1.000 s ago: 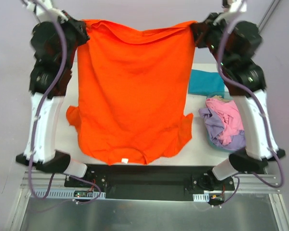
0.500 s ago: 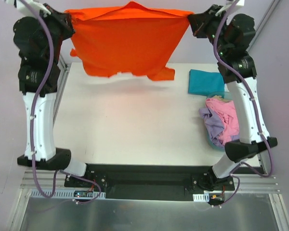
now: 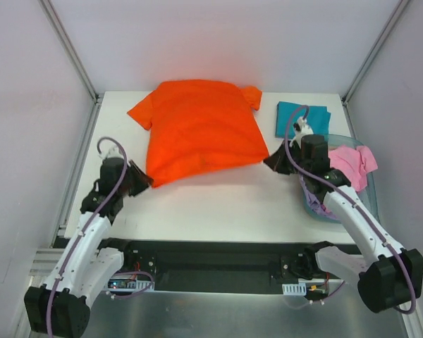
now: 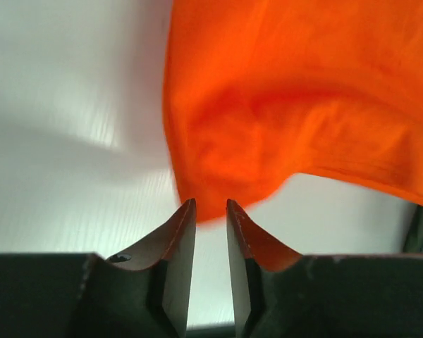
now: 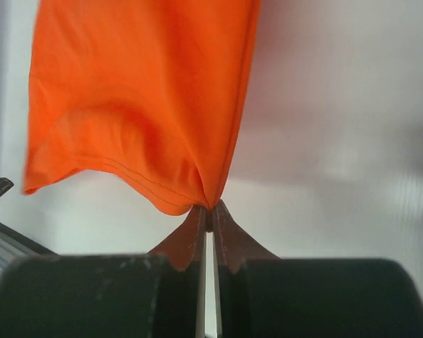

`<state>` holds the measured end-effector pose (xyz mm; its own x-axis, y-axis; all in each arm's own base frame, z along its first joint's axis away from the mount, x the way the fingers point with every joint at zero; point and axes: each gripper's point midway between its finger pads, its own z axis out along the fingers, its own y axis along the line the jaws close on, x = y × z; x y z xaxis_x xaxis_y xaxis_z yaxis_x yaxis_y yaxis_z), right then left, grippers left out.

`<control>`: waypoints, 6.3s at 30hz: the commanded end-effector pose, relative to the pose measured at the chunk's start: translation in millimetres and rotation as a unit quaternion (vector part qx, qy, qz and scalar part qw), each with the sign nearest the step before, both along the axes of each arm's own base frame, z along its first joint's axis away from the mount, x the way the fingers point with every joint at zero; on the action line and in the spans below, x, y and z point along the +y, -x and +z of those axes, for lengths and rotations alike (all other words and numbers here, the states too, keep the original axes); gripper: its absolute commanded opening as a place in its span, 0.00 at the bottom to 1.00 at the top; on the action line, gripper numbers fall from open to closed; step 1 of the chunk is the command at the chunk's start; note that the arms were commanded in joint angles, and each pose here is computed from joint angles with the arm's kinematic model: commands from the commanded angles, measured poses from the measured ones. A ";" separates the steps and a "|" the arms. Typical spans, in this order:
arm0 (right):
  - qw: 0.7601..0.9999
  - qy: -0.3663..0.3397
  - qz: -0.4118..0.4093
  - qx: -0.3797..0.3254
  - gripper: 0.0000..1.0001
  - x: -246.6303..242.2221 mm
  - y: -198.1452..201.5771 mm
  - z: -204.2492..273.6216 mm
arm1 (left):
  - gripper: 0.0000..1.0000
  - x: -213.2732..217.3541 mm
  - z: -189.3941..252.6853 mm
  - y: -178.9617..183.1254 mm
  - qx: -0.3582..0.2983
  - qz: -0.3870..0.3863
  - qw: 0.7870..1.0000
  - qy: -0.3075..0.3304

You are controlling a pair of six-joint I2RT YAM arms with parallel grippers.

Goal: Fold and stack the t-shirts
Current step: Flatten out the tshirt, then grap the side of the flattened tshirt closest away from the robot with both arms

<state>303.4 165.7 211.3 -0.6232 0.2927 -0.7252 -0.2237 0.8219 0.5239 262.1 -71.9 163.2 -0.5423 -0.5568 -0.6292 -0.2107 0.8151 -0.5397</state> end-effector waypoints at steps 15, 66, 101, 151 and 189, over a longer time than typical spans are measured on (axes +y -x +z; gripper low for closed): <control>0.982 0.136 -0.060 0.113 0.97 -56.4 82.8 -42.7 | 0.99 -43.3 -4.4 64.8 0.046 -0.079 0.987 0.129; 0.955 0.232 0.090 0.161 0.97 50.6 -162.7 -66.1 | 0.99 -174.5 -9.3 31.4 0.101 -0.288 0.951 0.057; 0.904 0.238 0.044 0.353 0.97 7.4 -41.8 -188.7 | 0.99 5.6 -150.2 -94.5 0.341 0.033 0.938 0.043; 0.977 0.124 0.024 0.174 0.97 5.4 -15.1 -106.0 | 0.96 6.4 -91.9 119.7 0.357 0.092 0.925 0.097; 0.945 0.195 -0.035 0.262 0.97 -38.2 42.3 -127.3 | 0.00 18.9 -157.1 134.1 0.443 0.135 0.886 0.032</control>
